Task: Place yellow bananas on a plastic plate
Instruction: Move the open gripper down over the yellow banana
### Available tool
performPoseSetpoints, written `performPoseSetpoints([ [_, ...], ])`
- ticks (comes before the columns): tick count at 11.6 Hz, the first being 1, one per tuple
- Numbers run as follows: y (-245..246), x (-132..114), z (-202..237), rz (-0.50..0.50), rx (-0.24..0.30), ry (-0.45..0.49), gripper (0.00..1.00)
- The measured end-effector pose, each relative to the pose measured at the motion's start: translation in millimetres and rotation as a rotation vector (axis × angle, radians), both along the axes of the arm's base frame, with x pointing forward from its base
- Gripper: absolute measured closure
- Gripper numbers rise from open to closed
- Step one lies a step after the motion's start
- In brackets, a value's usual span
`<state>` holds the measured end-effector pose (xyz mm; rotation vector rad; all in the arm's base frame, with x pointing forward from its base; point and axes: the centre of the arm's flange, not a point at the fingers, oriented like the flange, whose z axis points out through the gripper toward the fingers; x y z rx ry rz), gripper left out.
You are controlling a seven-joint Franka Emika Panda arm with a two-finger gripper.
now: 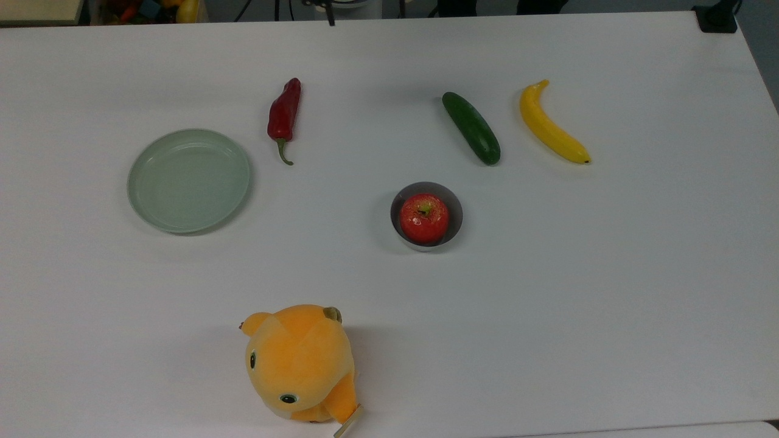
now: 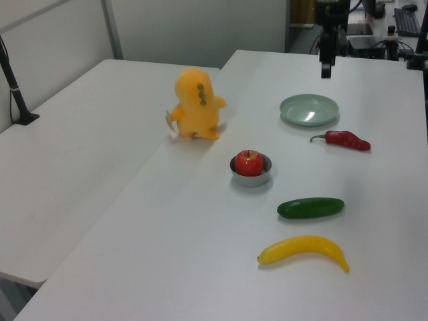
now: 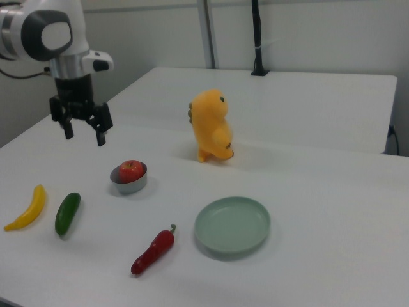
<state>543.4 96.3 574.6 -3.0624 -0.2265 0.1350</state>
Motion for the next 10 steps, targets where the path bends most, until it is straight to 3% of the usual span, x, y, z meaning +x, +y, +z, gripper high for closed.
performPoseSetpoints([
  [4, 98.8, -15.7, -70.1, 0.183, -0.021, 0.134, 0.00],
  [8, 178.7, -37.7, -92.5, 0.327, -0.012, 0.132, 0.00],
  [10, 217.0, -38.9, -120.0, 0.322, 0.003, 0.103, 0.00],
])
